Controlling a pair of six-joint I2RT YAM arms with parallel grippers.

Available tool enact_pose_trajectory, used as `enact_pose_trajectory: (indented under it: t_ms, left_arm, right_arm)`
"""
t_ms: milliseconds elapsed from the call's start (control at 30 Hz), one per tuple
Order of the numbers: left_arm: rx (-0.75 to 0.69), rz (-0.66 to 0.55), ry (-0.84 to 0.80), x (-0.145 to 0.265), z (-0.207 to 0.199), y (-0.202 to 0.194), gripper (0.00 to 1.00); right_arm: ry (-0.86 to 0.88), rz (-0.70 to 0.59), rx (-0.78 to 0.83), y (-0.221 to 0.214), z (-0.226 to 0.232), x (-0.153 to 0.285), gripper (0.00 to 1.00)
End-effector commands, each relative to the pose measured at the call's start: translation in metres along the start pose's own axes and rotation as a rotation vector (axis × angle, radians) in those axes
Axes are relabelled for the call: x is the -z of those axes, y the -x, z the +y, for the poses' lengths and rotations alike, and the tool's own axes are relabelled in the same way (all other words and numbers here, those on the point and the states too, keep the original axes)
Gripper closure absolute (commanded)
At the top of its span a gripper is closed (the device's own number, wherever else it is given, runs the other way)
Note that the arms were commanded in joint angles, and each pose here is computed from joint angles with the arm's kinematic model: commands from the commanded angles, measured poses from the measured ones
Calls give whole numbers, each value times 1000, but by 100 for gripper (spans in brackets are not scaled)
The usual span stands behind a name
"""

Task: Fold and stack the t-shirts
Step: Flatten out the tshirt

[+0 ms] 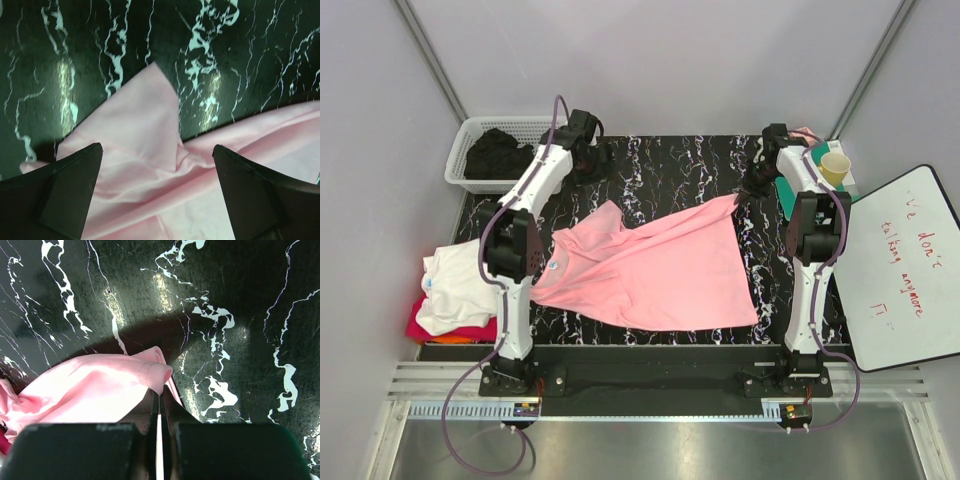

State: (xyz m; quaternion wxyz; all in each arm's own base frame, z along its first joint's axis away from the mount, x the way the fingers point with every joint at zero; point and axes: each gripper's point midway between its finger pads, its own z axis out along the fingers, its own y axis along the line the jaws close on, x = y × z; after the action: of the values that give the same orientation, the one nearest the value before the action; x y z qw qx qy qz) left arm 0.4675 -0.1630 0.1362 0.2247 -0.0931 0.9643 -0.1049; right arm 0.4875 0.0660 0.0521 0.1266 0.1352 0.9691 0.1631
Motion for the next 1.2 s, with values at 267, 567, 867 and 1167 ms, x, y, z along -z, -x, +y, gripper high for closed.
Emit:
enact_pose_trajectory:
  t_ms: [267,567,867,1167]
  left_arm:
    - [-12,62,-13,-83,-3,9,3]
    - [-18,125,23,-105,12,-10,6]
    - [-89,239,34,-126,14,-46,49]
    - [-113,211,48,-110,11,-41,100]
  right_arm:
    - [43,-24,3,10,11,6,100]
    - [41,-20,0,10,10,4,100]
    - [40,-24,1,12,10,5,100]
    - [41,-34,7,14,12,10,100]
